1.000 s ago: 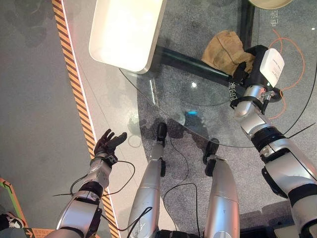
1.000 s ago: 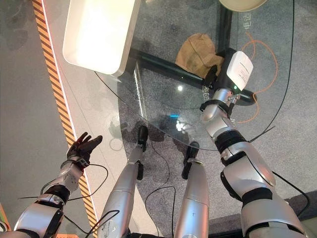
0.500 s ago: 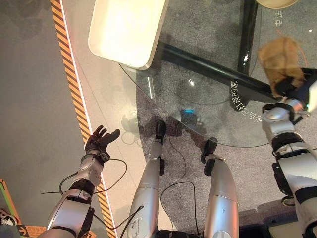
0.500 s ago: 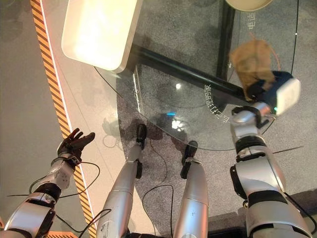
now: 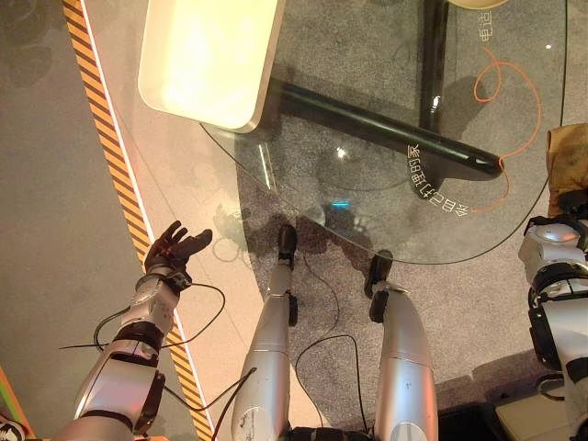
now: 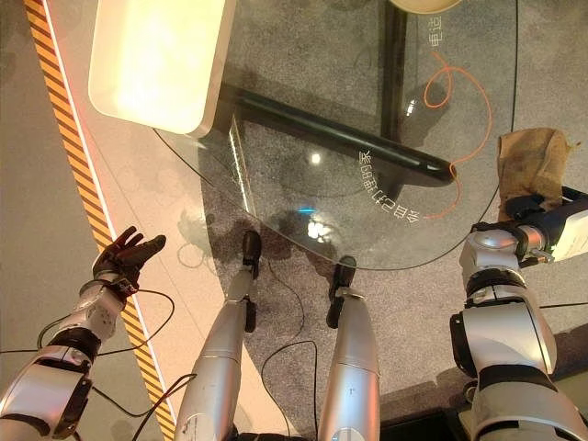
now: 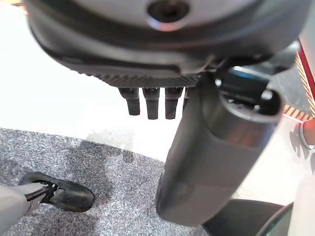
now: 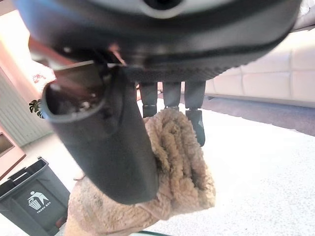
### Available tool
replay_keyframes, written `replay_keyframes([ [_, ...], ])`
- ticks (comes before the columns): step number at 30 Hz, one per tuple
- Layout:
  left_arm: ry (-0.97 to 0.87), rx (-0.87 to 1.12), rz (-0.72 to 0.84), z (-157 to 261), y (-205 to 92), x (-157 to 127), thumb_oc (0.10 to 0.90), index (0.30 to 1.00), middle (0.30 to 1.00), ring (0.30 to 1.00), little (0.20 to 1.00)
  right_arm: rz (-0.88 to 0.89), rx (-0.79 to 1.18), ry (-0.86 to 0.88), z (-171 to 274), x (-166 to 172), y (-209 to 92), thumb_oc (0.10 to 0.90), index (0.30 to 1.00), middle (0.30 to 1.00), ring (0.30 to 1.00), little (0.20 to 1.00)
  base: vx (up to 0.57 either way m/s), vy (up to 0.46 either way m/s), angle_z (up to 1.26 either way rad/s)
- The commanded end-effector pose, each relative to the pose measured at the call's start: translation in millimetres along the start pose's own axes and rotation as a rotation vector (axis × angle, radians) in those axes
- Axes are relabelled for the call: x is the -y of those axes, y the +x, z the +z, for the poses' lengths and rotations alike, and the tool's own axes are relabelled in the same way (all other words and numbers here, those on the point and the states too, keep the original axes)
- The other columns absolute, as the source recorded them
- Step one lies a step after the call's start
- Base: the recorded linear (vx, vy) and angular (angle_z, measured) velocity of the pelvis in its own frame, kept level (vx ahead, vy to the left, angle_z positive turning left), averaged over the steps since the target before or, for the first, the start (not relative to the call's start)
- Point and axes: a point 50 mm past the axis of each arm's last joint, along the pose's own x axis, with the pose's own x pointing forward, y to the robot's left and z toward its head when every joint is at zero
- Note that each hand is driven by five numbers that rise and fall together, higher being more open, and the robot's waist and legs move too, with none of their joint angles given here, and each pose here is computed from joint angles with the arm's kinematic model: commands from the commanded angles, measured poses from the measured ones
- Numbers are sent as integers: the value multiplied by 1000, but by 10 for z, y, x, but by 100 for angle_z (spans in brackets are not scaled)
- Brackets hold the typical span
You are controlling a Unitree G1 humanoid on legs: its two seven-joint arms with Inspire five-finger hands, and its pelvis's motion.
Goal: Wipe the table with a cloth and put it in the basket.
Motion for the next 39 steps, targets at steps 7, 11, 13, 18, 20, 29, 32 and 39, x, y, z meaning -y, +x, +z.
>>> replay_keyframes([
  [7,-24,52,134,251,-20,-394,800,900,900,900,900,-107,273,67,570,182,130,100,300,300,300,200,0,0,0],
  [11,-16,53,129,264,-10,-362,800,900,900,900,900,-47,415,-30,709,42,11,100,300,300,300,200,0,0,0],
  [13,-14,54,121,293,1,-328,800,900,900,900,900,-21,505,-88,828,-41,-70,100,300,300,300,200,0,0,0],
  [18,-4,57,96,277,13,-252,800,900,900,900,900,67,677,-174,1093,-248,-295,100,300,300,300,200,0,0,0],
  [20,-4,57,94,265,14,-244,800,900,900,900,900,84,702,-190,1125,-285,-337,100,300,300,300,200,0,0,0],
  [29,5,54,72,211,29,-121,800,900,900,900,900,210,863,-252,1253,-549,-674,100,300,300,300,200,0,0,0],
  [32,8,52,64,187,32,-76,800,900,900,900,900,248,898,-274,1291,-626,-783,100,300,300,300,200,0,0,0],
  [39,13,49,37,150,43,43,800,900,900,900,900,340,1009,-369,1311,-810,-1052,100,300,300,300,200,0,0,0],
])
